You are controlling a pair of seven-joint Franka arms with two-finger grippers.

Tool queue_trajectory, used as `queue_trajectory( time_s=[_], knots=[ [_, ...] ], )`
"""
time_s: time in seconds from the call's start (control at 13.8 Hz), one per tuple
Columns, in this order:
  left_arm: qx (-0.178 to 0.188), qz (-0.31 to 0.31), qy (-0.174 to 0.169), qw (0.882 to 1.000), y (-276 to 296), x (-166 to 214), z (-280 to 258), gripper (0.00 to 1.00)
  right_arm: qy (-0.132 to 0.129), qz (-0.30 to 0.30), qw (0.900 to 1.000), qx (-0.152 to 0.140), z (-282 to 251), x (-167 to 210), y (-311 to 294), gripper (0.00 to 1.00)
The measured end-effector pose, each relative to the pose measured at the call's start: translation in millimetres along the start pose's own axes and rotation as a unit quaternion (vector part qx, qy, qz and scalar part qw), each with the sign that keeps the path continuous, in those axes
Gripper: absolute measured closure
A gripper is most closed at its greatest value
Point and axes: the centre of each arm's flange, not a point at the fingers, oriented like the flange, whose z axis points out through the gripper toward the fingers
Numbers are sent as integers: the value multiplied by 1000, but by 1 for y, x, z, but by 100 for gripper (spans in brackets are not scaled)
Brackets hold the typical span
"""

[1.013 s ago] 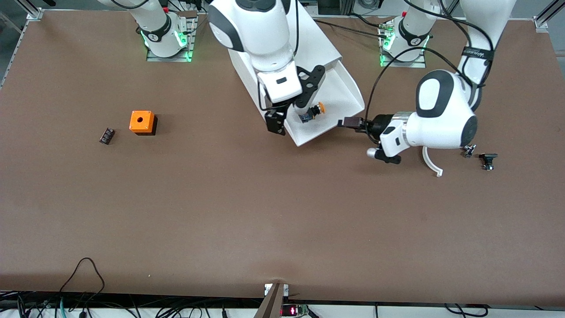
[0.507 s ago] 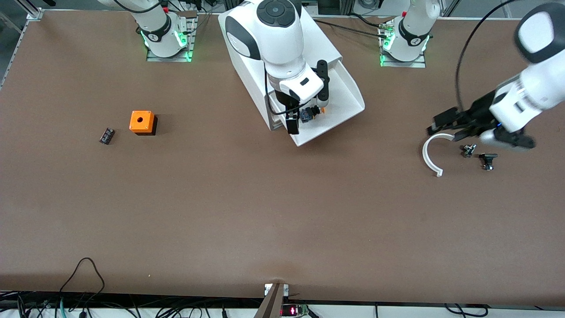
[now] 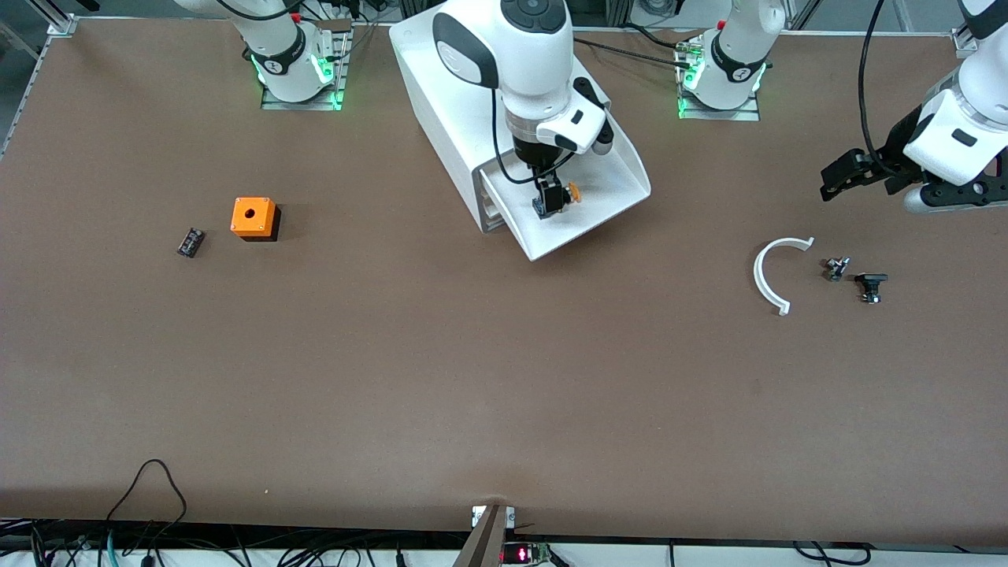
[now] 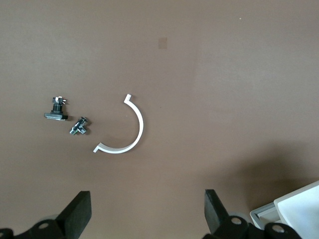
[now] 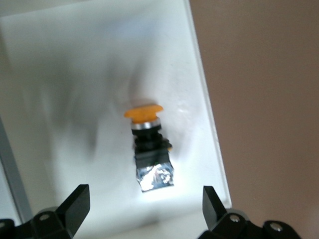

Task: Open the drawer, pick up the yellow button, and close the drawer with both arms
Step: 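Grasp the orange push button in the drawer with the right gripper, then lift the orange button out and carry it toward the orange box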

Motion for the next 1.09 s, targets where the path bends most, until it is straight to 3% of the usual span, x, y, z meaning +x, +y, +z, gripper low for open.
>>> queue_trajectory(
  time_s=[0.51,0.65,0.87,1.09],
  knots=[
    [-1,4,6,1000,11,0,-6,0,-12,-12,1000,21,43,10,-4,4],
    [-1,3,7,1000,10,0,-7,0,-13,-14,1000,23,46,12,-5,31],
    [-1,2,7,1000,9,1,-7,0,-12,-14,1000,23,45,12,-5,59],
    [-1,2,7,1000,8,1,-7,0,-4,-8,1000,10,27,12,1,59]
  ],
)
